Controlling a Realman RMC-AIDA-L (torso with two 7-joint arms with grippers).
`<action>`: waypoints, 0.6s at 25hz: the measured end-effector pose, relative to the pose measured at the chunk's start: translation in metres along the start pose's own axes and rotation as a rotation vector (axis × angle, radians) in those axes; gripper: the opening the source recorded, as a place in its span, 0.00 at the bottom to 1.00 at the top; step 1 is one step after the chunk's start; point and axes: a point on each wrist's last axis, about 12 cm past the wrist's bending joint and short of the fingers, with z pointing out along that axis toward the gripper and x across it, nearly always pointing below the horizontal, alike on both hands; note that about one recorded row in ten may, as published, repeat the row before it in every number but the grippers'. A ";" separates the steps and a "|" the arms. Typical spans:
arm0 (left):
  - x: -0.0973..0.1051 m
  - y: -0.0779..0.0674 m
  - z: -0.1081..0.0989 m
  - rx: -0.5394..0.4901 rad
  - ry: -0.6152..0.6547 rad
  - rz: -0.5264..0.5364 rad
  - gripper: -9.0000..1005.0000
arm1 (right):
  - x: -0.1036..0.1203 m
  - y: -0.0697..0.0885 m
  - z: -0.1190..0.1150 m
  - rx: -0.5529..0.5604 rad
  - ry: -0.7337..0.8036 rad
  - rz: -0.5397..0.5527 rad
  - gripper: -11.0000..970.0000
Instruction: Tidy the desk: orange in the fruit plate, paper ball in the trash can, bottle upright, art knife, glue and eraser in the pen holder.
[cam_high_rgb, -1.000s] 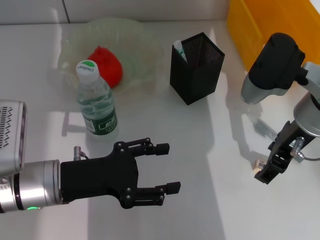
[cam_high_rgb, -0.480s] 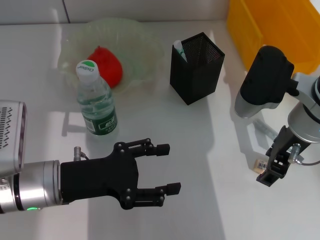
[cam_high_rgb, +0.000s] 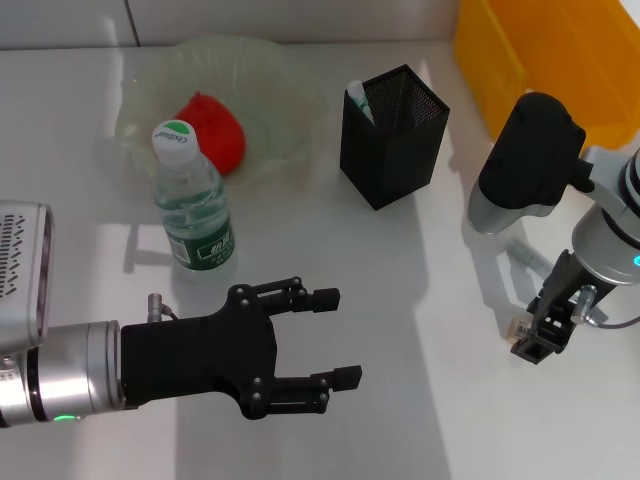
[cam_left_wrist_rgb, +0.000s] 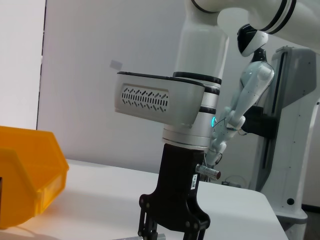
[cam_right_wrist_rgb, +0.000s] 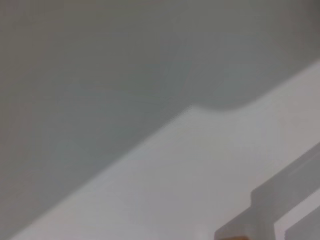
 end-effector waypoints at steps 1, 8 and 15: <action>0.000 0.000 0.000 0.000 0.000 0.000 0.78 | 0.000 0.000 0.001 0.000 0.000 0.001 0.57; 0.000 0.000 0.000 -0.001 -0.001 0.002 0.78 | -0.001 -0.002 0.005 -0.021 0.015 0.008 0.50; -0.002 0.001 0.001 0.001 -0.001 0.009 0.78 | -0.002 -0.003 0.005 -0.024 0.010 0.001 0.27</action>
